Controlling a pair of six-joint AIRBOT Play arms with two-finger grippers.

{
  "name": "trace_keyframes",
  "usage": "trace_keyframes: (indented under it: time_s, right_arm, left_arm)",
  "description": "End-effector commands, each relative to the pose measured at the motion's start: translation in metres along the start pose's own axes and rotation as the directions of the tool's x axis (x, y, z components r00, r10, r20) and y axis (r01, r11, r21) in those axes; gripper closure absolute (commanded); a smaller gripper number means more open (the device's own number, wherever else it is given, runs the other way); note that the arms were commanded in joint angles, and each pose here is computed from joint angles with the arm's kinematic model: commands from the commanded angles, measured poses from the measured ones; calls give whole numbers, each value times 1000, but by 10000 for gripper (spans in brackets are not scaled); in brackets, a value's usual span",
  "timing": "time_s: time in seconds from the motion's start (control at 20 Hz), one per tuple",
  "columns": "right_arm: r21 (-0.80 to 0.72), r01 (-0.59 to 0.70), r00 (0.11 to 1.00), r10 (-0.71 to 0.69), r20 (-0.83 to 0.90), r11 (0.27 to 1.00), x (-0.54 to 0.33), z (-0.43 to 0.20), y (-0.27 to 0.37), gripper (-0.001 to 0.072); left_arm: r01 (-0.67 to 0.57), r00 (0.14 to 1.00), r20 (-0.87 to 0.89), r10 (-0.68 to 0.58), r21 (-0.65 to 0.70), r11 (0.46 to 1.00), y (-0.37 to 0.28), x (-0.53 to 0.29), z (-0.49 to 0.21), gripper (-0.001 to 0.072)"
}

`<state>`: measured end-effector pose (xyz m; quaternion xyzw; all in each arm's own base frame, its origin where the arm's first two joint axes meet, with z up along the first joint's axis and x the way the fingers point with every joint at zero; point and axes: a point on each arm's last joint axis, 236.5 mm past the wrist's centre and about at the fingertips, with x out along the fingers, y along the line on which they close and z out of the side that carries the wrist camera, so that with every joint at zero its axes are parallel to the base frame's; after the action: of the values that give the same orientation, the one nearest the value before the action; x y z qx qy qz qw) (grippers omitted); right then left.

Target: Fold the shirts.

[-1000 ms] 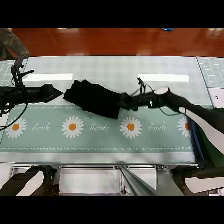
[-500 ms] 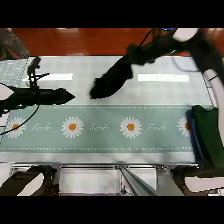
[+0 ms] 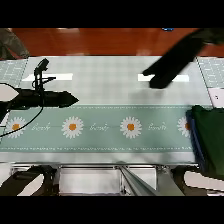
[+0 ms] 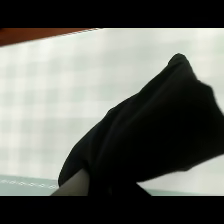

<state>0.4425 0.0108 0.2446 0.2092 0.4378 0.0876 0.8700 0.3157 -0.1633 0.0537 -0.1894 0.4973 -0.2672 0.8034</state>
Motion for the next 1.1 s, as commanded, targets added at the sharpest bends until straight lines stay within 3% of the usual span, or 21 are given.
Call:
trace_keyframes:
  time_s: [0.0,0.2,0.3,0.5,0.6,0.85,0.9,0.95,1.0,1.05]
  right_arm:
    - [145,139,990,-143,18,980,-73,-13,-70,690]
    - [320,377,925,-368,-89,869,-139,-62,-146,690]
    - [406,432,896,-433,-94,805,-165,-86,-168,690]
    - [518,592,799,-536,-273,618,-191,-186,-216,690]
    - [588,632,766,-523,-374,505,-191,-243,-228,690]
    - [640,671,733,-467,-494,375,-174,-320,-224,684]
    - [641,682,722,-464,-513,353,-174,-326,-225,557]
    - [647,682,721,-463,-516,340,-174,-327,-226,352]
    - [647,682,720,-466,-514,340,-174,-326,-227,295]
    - [649,680,721,-475,-505,342,-174,-324,-229,295]
  left_arm:
    - [-7,1000,-12,7,-8,1000,5,-2,-2,687]
    - [-15,1000,16,16,-9,1000,7,-2,4,687]
    - [-19,999,27,19,-8,1000,7,-2,7,687]
    - [-21,999,34,22,-8,1000,8,-2,8,686]
    - [-26,999,48,26,-10,1000,9,-2,12,687]
    - [-11,997,72,12,-7,1000,-1,3,17,687]
    - [-8,998,68,8,0,1000,-4,5,15,687]
    - [-7,997,71,7,3,1000,-5,6,16,686]
    - [-9,997,78,9,2,1000,-4,6,18,686]
    - [-14,996,88,14,1,1000,-3,6,21,687]
